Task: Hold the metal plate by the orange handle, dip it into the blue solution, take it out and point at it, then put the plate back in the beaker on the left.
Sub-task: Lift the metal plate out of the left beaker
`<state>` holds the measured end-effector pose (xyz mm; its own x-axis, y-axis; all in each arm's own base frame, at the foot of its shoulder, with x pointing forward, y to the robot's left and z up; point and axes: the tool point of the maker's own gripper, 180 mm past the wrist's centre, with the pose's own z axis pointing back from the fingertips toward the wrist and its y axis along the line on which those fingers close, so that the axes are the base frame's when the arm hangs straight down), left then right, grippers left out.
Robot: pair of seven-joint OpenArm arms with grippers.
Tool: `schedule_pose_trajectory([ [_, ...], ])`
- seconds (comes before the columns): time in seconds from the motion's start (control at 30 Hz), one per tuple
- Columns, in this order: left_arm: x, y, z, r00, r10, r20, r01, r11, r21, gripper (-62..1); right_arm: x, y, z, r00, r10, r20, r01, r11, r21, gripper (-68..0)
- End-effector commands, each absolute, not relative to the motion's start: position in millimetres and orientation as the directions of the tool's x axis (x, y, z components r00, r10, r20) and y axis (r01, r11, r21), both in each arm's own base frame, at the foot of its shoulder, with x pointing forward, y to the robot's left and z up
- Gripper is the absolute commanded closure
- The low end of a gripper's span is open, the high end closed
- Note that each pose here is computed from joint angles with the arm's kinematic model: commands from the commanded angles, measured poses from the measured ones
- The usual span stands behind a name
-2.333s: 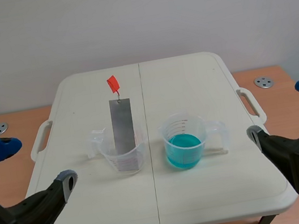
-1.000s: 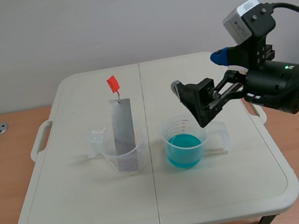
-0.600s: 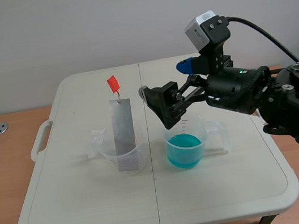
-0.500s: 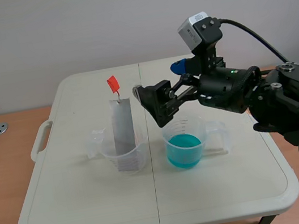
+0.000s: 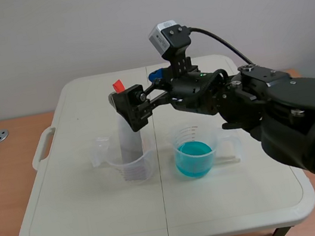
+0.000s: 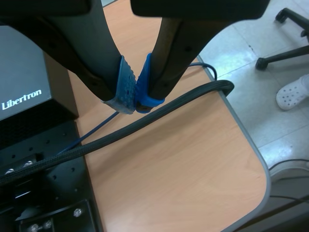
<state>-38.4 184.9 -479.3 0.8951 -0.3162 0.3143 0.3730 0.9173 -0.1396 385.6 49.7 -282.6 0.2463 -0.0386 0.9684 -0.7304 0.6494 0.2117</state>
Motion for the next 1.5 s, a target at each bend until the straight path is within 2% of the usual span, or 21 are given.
schedule_pose_trajectory([
  [0.0,-41,179,-477,0.897,-0.306,0.320,0.368,0.917,-0.154,-1.5,396,56,-265,0.219,-0.079,0.972,-0.736,0.641,0.218,-66.3],
  [0.47,-40,175,-478,0.900,-0.292,0.325,0.357,0.920,-0.161,-1.5,419,89,-275,0.297,-0.086,0.951,-0.722,0.632,0.283,-66.3],
  [0.87,-39,175,-479,0.901,-0.297,0.318,0.360,0.919,-0.161,-1.5,422,110,-268,0.328,-0.111,0.938,-0.740,0.588,0.328,-65.4],
  [1.17,-40,173,-478,0.900,-0.297,0.318,0.364,0.915,-0.175,-1.5,420,110,-271,0.343,-0.094,0.935,-0.742,0.582,0.331,-48.8],
  [1.47,-40,172,-478,0.900,-0.297,0.318,0.364,0.915,-0.176,-1.5,420,110,-271,0.342,-0.095,0.935,-0.743,0.582,0.331,-28.0],
])
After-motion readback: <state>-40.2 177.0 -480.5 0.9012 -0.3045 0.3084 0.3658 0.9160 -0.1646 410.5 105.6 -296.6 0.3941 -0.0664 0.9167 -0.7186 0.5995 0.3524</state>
